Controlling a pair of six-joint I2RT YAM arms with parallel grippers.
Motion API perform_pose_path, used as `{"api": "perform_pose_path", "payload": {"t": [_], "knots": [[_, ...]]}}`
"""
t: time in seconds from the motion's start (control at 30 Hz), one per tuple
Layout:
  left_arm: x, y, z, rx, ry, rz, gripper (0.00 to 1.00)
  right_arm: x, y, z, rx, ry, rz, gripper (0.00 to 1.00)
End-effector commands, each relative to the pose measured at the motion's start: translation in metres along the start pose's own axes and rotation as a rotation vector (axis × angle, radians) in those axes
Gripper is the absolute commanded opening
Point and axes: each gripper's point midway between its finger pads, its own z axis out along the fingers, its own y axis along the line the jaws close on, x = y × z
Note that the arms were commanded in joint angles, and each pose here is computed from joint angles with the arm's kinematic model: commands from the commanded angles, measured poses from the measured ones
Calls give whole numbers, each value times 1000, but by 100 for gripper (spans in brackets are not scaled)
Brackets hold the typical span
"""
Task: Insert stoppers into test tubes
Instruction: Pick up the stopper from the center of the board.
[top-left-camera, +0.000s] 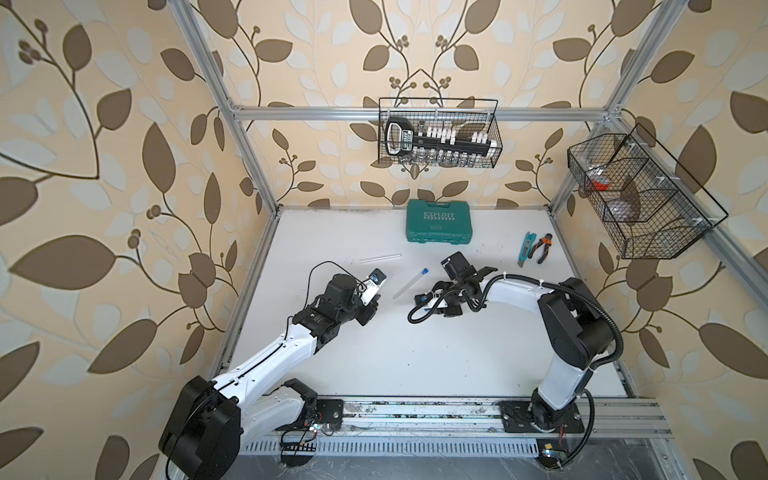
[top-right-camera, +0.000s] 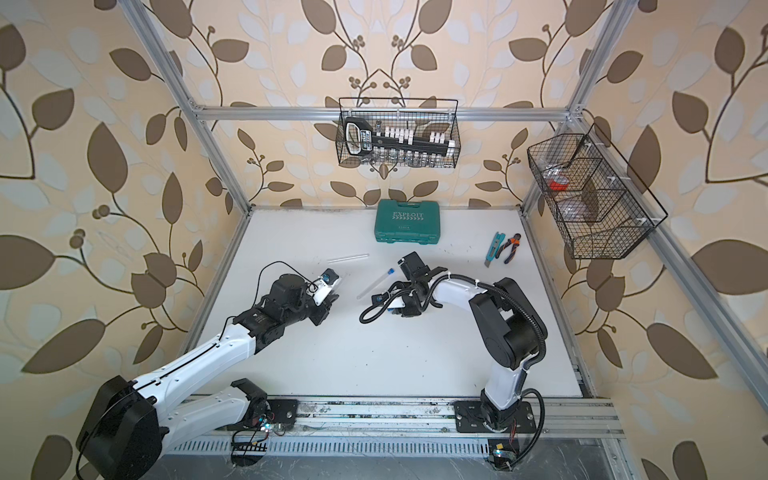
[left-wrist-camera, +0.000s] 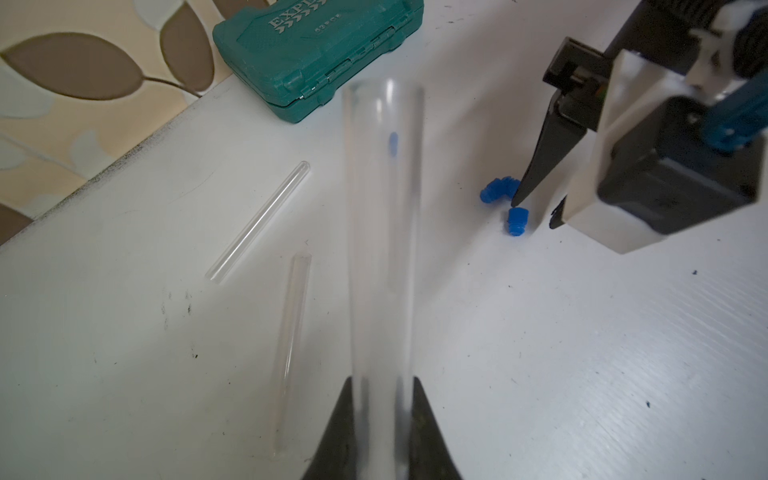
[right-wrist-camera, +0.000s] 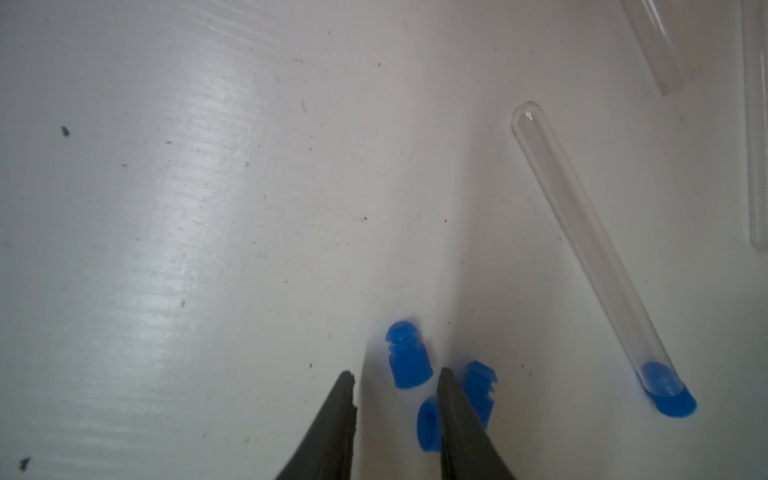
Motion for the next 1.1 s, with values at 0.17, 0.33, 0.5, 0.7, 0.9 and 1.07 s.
{"api": "perform_pose_path", "payload": {"t": [0.17,0.33,0.5,0.7,0.9,1.07], "knots": [[-12,-1,0,21,-48,11,0,-2,-1,9,-39,-10,-9,31],[-12,0,0,17,-49,12,0,2,2,13,-63,8,-2,28],[-12,0,-1,19,-50,19,0,4,5,16,-91,20,11,25],[-12,-1,-1,22,-51,21,0,7,7,17,-108,37,22,25],[-12,-1,-2,22,-51,25,0,12,5,21,-108,63,39,23],[-13,-1,-2,20,-51,25,0,20,-4,22,-82,119,91,19]]}}
